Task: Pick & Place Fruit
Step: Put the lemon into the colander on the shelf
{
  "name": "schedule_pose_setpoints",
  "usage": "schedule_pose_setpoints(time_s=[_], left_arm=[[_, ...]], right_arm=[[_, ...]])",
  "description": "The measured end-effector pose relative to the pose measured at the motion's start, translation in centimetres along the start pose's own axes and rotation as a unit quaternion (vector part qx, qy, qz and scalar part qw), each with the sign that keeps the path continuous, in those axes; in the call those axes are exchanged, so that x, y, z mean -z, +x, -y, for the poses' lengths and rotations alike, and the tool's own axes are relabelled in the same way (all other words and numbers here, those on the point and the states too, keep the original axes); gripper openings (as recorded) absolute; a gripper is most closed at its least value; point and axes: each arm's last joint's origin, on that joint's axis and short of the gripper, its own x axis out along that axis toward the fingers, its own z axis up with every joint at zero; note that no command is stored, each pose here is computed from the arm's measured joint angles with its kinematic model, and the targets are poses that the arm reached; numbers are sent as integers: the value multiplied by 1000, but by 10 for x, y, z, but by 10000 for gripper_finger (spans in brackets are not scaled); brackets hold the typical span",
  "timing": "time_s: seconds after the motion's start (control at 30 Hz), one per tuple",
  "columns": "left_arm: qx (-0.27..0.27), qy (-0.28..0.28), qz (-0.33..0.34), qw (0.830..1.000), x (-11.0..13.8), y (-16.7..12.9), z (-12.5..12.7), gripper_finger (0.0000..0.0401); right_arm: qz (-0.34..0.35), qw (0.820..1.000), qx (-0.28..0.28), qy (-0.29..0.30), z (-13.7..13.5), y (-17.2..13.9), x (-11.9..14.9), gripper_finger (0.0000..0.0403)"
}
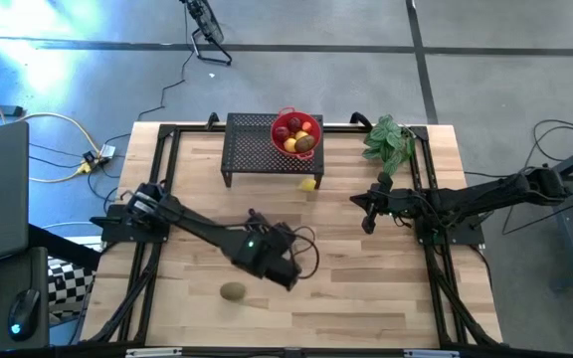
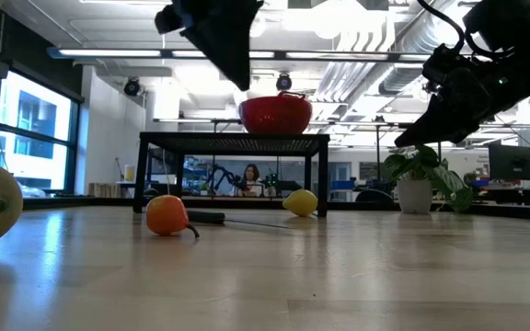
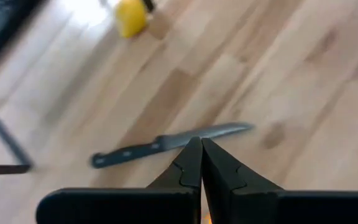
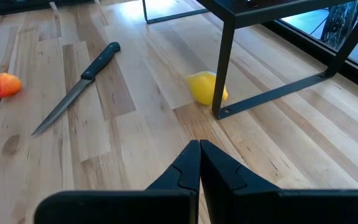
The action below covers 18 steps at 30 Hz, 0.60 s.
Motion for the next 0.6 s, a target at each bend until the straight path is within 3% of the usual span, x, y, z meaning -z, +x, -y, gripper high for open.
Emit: schedule_pose_setpoints(time_s=[0.3,0.6], left_arm=[[102,-56,62,991,23,28,31,0],[116,-90,81,986,51,66,29,0]], right_arm=[[0,1000,0,2,0,0,0,3],[0,1000,0,2,0,0,0,3]])
